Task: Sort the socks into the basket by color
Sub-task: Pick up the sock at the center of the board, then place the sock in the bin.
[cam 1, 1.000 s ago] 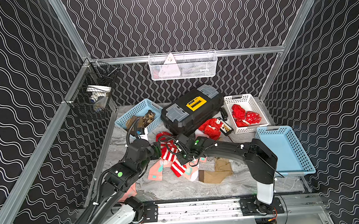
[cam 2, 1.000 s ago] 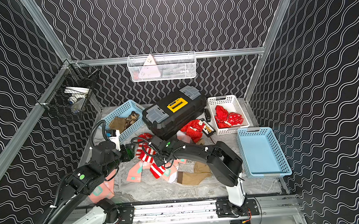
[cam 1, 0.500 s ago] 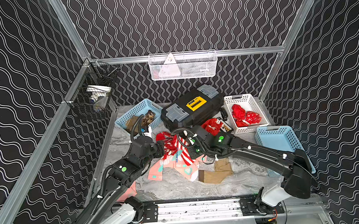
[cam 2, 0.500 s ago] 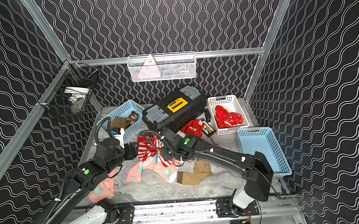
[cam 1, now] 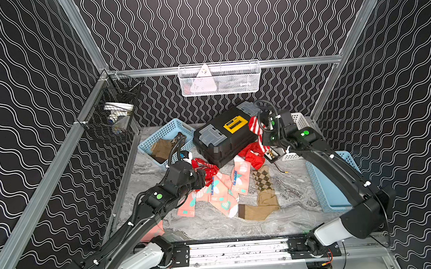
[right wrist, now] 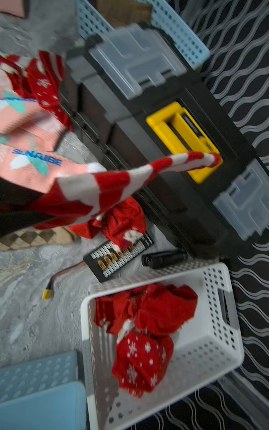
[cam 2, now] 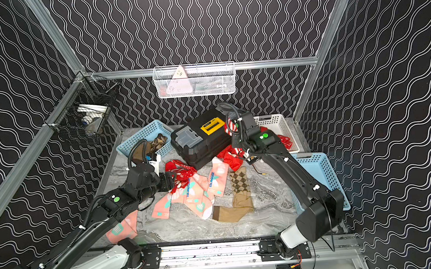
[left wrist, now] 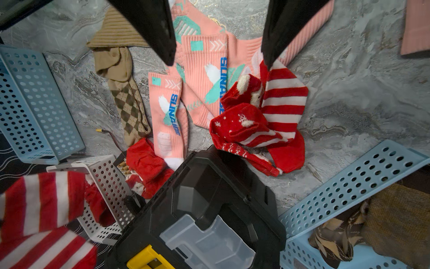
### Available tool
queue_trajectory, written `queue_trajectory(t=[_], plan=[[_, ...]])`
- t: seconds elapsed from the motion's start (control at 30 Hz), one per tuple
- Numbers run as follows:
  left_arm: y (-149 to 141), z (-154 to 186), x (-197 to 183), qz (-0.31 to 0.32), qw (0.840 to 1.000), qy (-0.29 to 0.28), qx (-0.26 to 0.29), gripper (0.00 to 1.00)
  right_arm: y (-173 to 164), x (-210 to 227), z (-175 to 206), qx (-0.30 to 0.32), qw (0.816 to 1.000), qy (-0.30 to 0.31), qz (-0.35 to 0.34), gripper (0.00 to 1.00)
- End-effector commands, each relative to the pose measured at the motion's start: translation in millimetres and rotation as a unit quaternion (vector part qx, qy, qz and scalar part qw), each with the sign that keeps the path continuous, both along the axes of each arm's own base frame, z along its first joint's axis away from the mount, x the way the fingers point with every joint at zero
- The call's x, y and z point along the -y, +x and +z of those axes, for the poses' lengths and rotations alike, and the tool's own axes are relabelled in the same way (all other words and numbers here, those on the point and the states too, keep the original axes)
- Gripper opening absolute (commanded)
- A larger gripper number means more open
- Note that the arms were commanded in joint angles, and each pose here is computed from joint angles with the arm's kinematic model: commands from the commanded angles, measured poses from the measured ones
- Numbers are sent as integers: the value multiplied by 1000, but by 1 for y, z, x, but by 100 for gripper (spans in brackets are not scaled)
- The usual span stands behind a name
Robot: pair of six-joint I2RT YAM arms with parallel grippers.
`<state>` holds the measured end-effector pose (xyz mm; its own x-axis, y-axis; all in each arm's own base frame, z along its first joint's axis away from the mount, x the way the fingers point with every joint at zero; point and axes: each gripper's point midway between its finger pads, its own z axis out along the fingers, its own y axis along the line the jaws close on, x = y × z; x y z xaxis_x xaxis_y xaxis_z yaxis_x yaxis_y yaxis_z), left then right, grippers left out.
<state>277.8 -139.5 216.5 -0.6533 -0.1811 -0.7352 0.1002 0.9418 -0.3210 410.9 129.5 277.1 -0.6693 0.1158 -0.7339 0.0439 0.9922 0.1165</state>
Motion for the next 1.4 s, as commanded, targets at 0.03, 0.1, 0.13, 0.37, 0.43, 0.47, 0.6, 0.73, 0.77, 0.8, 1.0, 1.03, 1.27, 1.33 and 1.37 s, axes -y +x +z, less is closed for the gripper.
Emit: queue_trajectory(t=[0.03,0.1,0.13,0.37,0.43,0.47,0.6,0.73,0.77,0.8,1.0,1.03,1.27,1.33,1.37], plan=[[2,6,8,-9,1000,-13,10,63,41,42,14,34,998,-2,-46,0],[0,5,8,-10,1000,-10,9,63,57,60,13,40,997,-5,-67,0],[0,5,9,-11,1000,-10,8,63,66,70,13,44,996,-6,-77,0],[-4,-1,8,-13,1000,-2,-1,63,113,123,-21,26,993,-12,-118,0],[-4,-2,8,-14,1000,0,-4,63,123,137,-39,14,991,-25,-132,0],[-4,-3,8,-14,1000,0,-5,63,126,143,-46,11,990,-29,-138,0],[-3,-6,9,-15,1000,4,-10,63,140,175,-85,-13,984,-42,-171,0],[-1,-9,11,-15,1000,8,-15,63,148,198,-136,-62,978,-57,-193,0],[-1,-9,11,-16,1000,8,-15,64,147,202,-146,-72,976,-62,-197,0],[0,-11,12,-15,1000,9,-16,64,146,206,-158,-84,974,-66,-201,0],[3,-14,12,-11,1000,16,-21,64,142,214,-194,-115,969,-59,-211,0],[4,-15,12,-11,1000,18,-22,64,141,214,-196,-117,969,-59,-211,0],[4,-20,13,-7,999,20,-28,64,143,211,-179,-102,972,-49,-208,14],[4,-22,12,-6,999,23,-30,65,143,210,-169,-94,973,-43,-207,28],[4,-23,12,-4,999,24,-32,65,142,209,-164,-90,973,-40,-207,34]])
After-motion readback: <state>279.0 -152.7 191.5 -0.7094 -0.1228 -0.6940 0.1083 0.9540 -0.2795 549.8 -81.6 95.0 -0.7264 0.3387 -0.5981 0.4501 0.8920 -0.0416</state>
